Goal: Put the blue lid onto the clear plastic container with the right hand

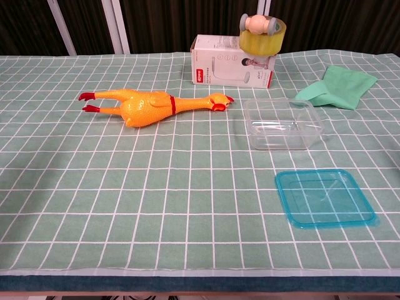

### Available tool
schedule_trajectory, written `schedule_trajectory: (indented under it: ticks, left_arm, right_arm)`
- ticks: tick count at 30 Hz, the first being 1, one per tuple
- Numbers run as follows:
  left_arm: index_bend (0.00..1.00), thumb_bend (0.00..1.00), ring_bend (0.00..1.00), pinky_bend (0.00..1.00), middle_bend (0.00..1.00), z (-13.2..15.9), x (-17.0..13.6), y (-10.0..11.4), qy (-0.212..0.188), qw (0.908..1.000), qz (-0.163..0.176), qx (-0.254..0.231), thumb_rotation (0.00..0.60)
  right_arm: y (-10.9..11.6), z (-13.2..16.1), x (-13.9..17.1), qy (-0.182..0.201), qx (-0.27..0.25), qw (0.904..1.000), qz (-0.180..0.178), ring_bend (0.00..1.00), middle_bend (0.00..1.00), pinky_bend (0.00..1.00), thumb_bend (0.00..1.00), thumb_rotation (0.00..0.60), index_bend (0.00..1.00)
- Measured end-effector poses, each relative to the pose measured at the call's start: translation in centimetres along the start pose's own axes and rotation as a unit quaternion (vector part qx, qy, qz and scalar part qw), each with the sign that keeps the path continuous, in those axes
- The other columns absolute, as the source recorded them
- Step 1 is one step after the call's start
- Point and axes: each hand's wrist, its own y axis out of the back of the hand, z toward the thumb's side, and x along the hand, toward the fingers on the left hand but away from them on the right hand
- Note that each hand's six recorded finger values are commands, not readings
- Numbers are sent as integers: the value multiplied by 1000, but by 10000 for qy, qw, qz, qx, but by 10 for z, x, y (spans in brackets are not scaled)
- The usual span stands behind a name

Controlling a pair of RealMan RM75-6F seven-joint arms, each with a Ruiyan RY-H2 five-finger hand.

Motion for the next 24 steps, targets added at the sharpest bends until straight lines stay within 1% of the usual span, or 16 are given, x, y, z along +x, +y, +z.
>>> schedule_trajectory:
  ticks: [2, 4, 10, 13, 19, 24]
  left_arm:
    - [97, 770, 0, 0, 0, -1, 0, 0, 15, 10000, -9, 1, 600]
    - [96, 770, 0, 0, 0, -1, 0, 0, 25, 10000, -2, -3, 600]
    - [97, 770, 0, 0, 0, -1, 1, 4, 56, 9999, 49, -91, 600]
    - [97, 770, 0, 0, 0, -2, 1, 3, 84, 9999, 26, -81, 600]
    - [97, 770, 0, 0, 0, -2, 1, -1, 97, 9999, -41, -53, 600]
    - [97, 770, 0, 0, 0, -6, 3, -3, 172, 9998, -89, -39, 600]
  right_arm:
    - [-2, 0, 1, 18, 42, 9999, 138, 0, 0, 0, 163, 600, 0]
    - [-5, 0, 2, 20, 80, 9995, 302, 0, 0, 0, 155, 600, 0]
    - [-8, 7, 5, 125, -19, 9969, 771, 0, 0, 0, 155, 600, 0]
    - [-6, 11, 2, 237, 98, 9955, 917, 0, 0, 0, 155, 600, 0]
    - [-4, 33, -14, 495, 441, 9895, 1282, 0, 0, 0, 155, 600, 0]
    - [-7, 56, -28, 592, 744, 9836, 1533, 0, 0, 0, 155, 600, 0]
